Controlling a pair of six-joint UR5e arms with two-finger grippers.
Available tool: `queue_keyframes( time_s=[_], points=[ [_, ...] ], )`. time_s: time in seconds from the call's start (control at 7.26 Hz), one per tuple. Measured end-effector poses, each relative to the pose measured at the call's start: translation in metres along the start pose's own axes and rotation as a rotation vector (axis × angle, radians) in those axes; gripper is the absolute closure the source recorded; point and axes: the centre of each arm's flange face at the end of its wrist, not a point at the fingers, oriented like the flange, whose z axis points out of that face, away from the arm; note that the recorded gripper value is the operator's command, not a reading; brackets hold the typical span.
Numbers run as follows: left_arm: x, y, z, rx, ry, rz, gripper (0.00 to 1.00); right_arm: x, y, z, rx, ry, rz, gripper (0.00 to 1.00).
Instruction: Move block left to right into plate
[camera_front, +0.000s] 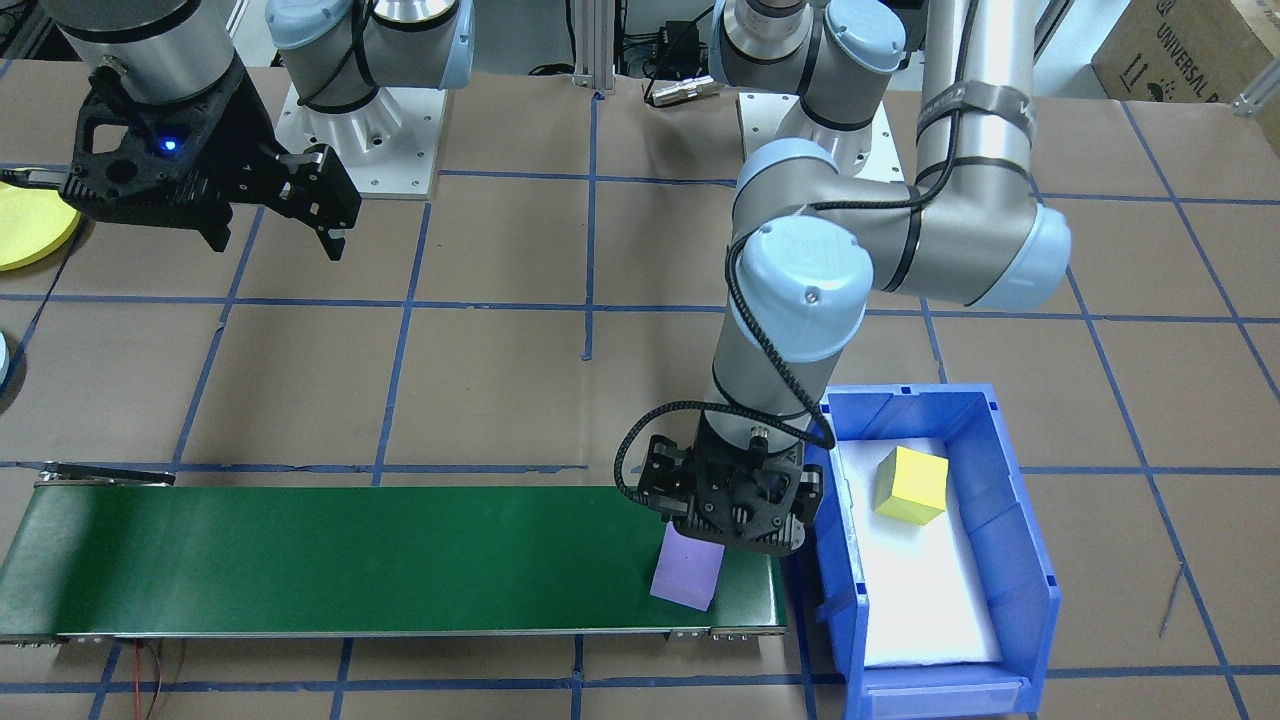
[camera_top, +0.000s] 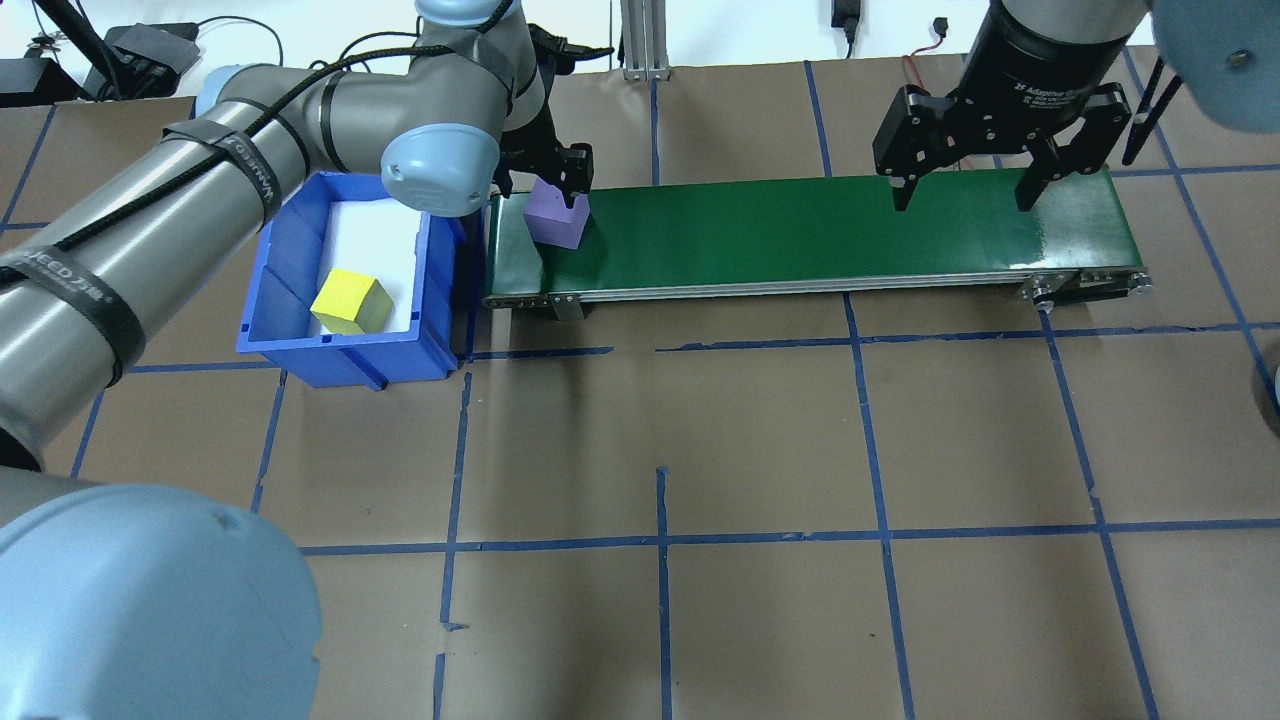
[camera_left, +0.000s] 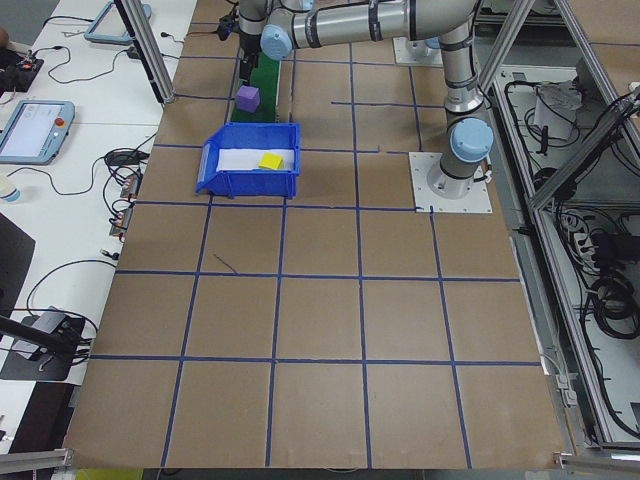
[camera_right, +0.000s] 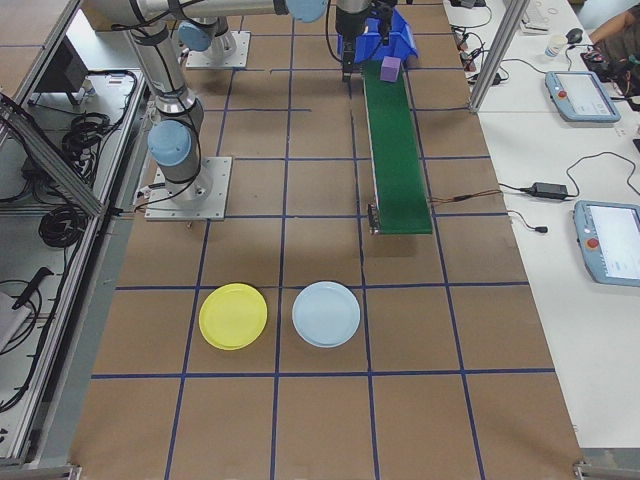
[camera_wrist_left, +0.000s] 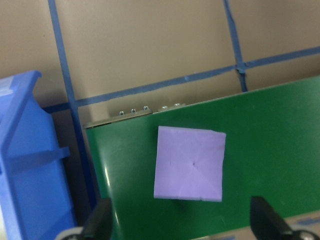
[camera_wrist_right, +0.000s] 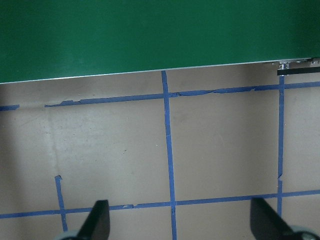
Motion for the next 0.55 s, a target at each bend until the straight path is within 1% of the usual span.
queue_keyframes(
  time_s=[0.14, 0.28, 0.41, 0.55],
  points=[
    [-0.021, 0.013, -0.023, -0.031, -0.004, 0.011, 0.00, 0.001, 0.000, 0.000, 0.000, 0.000, 0.001, 0.00],
    [-0.062, 0.021, -0.030, -0.075, -0.014, 0.027, 0.00, 0.002, -0.001, 0.000, 0.001, -0.001, 0.002, 0.00],
    [-0.105, 0.027, -0.027, -0.108, -0.024, 0.047, 0.00, 0.002, -0.001, 0.000, 0.001, -0.001, 0.003, 0.00],
    [-0.141, 0.037, -0.013, -0.152, -0.036, 0.116, 0.00, 0.002, -0.001, 0.000, 0.001, -0.001, 0.003, 0.00]
  ],
)
